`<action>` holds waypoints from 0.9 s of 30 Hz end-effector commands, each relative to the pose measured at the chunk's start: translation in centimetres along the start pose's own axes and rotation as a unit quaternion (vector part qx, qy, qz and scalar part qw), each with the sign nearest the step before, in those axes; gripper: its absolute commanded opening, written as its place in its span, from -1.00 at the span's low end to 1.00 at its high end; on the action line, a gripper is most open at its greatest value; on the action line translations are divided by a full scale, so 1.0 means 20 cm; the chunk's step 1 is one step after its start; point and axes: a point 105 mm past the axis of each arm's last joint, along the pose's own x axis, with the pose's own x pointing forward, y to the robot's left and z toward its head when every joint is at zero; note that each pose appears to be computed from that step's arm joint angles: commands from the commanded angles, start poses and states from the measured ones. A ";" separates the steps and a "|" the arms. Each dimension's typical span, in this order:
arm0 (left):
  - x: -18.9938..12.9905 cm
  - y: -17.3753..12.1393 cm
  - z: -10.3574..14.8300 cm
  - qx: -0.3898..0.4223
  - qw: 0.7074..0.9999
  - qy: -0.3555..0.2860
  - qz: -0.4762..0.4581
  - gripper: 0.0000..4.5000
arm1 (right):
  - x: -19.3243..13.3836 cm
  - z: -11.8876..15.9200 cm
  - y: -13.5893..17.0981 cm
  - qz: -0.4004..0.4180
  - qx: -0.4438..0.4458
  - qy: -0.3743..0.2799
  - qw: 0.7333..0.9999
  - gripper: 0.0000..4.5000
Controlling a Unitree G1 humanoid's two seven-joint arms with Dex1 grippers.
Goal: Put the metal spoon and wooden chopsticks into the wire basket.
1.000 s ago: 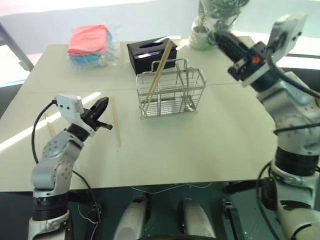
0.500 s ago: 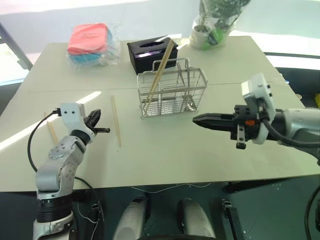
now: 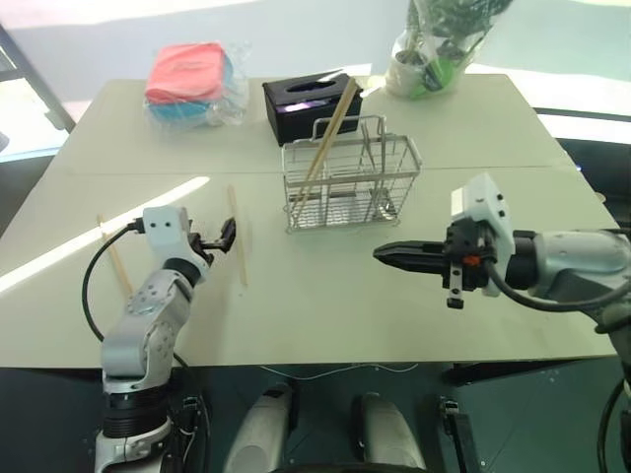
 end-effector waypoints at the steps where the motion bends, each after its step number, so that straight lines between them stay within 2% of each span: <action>1: 0.04 -0.05 0.04 0.025 1.000 -0.008 -0.001 0.94 | 0.01 0.03 0.01 -0.001 -0.021 -0.014 1.000 -1.00; 8: 0.15 -0.05 0.03 0.061 0.997 0.034 0.044 0.94 | 0.02 0.02 -0.01 -0.011 -0.024 -0.020 0.999 -1.00; 14: 0.22 0.01 0.02 0.040 0.990 0.074 0.117 0.94 | 0.03 0.02 -0.02 -0.021 -0.026 -0.029 0.999 -1.00; 17: 0.25 -0.01 0.02 0.031 0.989 0.078 0.122 0.94 | 0.03 0.03 -0.03 -0.026 -0.026 -0.034 0.999 -1.00; 27: 0.28 -0.04 -0.17 -0.042 0.978 0.144 0.145 0.94 | 0.04 0.03 -0.04 -0.035 -0.029 -0.039 0.998 -1.00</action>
